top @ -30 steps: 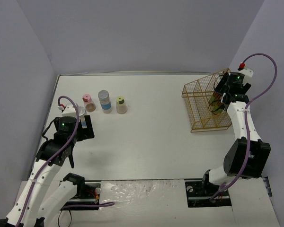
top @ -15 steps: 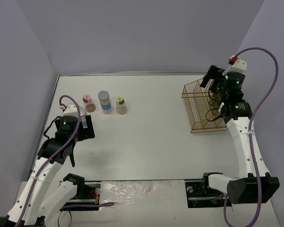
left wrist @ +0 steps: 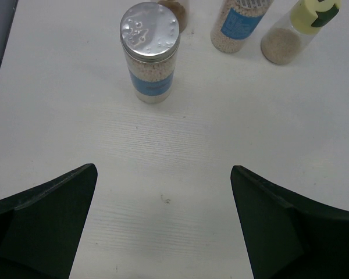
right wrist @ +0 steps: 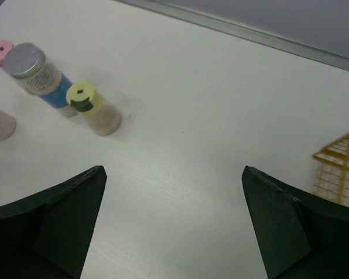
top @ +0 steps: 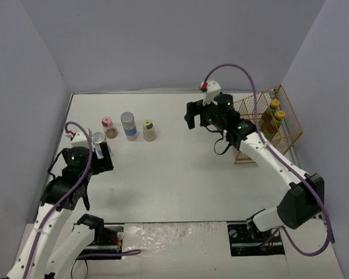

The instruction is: Organize the condiment bottles

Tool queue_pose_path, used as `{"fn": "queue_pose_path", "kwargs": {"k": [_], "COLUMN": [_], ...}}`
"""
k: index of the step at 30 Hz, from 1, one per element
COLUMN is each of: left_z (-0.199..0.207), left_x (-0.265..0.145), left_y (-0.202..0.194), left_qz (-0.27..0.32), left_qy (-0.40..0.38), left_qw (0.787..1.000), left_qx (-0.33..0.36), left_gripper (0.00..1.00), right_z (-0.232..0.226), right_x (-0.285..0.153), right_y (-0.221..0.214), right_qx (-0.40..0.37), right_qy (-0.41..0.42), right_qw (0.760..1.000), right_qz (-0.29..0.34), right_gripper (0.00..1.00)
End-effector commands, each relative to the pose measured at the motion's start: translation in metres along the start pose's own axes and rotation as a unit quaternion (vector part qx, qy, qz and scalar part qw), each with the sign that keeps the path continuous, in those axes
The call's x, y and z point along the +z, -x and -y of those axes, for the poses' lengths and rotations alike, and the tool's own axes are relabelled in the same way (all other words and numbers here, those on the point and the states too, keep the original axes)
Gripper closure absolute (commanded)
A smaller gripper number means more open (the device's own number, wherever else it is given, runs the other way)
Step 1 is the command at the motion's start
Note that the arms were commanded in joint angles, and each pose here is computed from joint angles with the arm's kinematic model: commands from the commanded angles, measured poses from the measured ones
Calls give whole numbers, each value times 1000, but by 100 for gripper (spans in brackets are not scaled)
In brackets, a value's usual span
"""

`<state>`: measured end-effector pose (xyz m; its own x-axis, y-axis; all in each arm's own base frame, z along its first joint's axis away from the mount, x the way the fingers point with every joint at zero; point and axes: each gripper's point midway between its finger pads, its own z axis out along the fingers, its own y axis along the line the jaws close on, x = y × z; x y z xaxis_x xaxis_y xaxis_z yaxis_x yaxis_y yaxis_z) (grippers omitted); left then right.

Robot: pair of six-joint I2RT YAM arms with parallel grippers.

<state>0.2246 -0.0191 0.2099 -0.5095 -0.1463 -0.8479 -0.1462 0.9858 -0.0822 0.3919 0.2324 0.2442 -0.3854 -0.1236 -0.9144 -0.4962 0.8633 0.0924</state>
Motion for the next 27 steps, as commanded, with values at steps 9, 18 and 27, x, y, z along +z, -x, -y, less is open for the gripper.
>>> {"fn": "queue_pose_path", "kwargs": {"k": [9,18,27], "left_z": [-15,-18,-17], "left_x": [1,1,4], "left_y": [20,20,17], "left_qz": [36,39,30], "left_qy": [44,52,50], "left_qw": [998,998,998], "left_qx": [-14,-18,-15], "left_gripper": [3,3,3], "right_z": [-139,-196,-215], "right_x": [104,167,207], "right_y": [31,26,26], "right_qx": [-118,-143,-146], "right_qy": [188,229,229], "right_qw": [972,957,953], "right_qz": [82,107,134], "right_gripper": [0,0,0]}}
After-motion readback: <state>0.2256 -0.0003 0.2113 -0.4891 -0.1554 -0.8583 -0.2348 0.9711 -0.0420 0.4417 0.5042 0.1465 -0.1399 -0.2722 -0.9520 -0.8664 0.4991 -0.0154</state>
